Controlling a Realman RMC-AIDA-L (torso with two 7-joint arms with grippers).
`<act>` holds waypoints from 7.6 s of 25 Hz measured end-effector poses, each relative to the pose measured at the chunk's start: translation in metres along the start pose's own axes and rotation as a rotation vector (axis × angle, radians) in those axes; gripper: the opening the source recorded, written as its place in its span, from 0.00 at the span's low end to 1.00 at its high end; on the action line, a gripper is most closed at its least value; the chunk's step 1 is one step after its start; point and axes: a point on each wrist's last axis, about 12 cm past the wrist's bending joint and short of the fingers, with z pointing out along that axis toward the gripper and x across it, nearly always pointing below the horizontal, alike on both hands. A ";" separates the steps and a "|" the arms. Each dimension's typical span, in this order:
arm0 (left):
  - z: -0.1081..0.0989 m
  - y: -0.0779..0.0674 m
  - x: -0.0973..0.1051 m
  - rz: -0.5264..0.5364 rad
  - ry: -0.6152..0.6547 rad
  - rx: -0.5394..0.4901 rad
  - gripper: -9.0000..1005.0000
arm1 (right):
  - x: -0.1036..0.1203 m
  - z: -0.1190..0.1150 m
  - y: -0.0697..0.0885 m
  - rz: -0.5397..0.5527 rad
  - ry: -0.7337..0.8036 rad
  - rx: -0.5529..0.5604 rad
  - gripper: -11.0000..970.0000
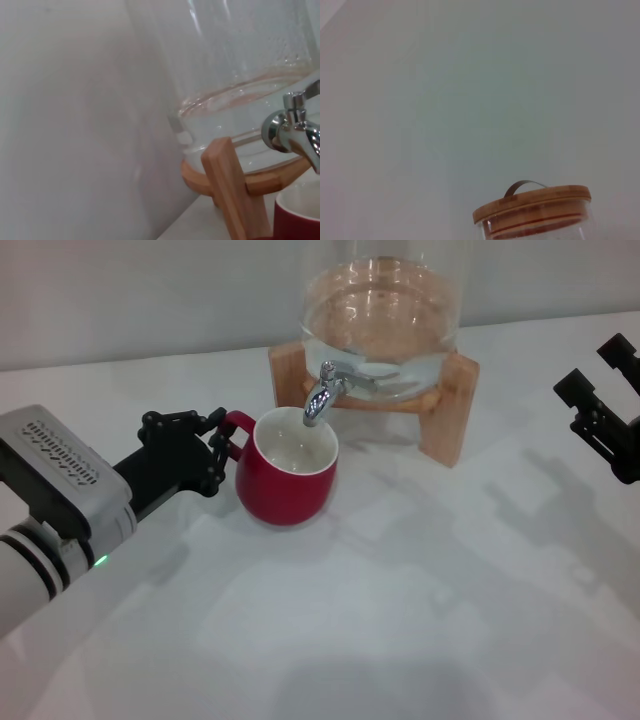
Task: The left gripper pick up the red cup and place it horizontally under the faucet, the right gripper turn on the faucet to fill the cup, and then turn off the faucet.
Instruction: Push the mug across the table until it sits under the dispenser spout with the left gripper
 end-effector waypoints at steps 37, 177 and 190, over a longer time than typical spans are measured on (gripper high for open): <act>0.001 -0.013 0.012 0.071 0.098 0.017 0.10 | 0.001 0.001 0.002 0.005 0.003 -0.012 0.87; 0.015 -0.012 -0.002 0.101 0.071 0.010 0.12 | 0.001 0.004 0.003 0.015 -0.002 -0.031 0.84; 0.014 -0.012 -0.001 0.099 0.074 0.007 0.14 | 0.001 0.004 0.003 0.015 -0.002 -0.031 0.84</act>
